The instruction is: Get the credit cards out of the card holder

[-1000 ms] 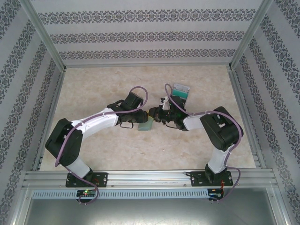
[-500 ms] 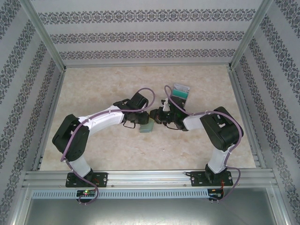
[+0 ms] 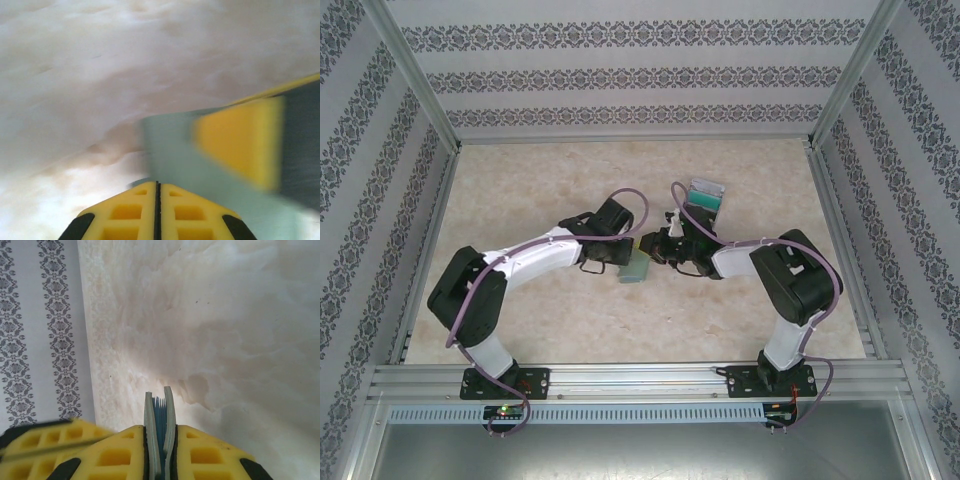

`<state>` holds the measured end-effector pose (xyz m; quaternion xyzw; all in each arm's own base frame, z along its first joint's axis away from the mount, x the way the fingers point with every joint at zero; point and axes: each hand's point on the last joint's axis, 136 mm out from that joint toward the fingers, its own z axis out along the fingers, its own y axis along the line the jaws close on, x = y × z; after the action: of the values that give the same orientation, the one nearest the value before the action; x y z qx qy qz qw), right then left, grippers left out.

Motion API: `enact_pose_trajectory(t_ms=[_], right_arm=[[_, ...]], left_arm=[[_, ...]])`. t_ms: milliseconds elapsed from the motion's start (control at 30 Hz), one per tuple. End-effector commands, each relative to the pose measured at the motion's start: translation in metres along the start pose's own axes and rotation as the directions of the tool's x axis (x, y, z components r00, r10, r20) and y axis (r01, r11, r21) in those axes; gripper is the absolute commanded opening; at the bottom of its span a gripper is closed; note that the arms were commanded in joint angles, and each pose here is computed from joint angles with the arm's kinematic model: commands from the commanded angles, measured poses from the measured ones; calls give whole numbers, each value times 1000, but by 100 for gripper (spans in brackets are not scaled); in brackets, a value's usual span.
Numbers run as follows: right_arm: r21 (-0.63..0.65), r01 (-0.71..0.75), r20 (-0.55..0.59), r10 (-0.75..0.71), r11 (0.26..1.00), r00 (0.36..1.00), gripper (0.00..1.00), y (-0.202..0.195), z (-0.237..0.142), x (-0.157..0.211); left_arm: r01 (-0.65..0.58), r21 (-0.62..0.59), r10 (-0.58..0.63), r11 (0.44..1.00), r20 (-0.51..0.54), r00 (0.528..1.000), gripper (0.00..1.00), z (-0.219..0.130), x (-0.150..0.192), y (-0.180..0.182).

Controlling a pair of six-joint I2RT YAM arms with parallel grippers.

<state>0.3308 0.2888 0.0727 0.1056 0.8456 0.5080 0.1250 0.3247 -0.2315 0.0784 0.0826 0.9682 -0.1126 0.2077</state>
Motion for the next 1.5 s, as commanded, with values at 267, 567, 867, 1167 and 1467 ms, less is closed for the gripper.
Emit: enact_pose_trajectory(t_ms=[267, 567, 867, 1167, 1467], right_arm=[[-25, 49, 31, -49, 998, 998, 0, 10, -12, -12], [-18, 59, 10, -59, 998, 998, 8, 8, -4, -9], [-15, 63, 6, -62, 998, 998, 9, 8, -3, -8], [-16, 66, 5, -66, 998, 998, 9, 11, -2, -6], [-1, 63, -17, -63, 998, 998, 21, 5, 2, -2]], left_arm=[[126, -32, -126, 992, 6, 992, 0, -23, 1, 37], [150, 56, -150, 987, 8, 989, 19, -30, -4, 21], [190, 209, -181, 959, -61, 982, 52, -10, 0, -8], [182, 184, -163, 966, -116, 980, 31, 12, 6, -6], [149, 149, -139, 978, -77, 987, 0, 0, -1, 0]])
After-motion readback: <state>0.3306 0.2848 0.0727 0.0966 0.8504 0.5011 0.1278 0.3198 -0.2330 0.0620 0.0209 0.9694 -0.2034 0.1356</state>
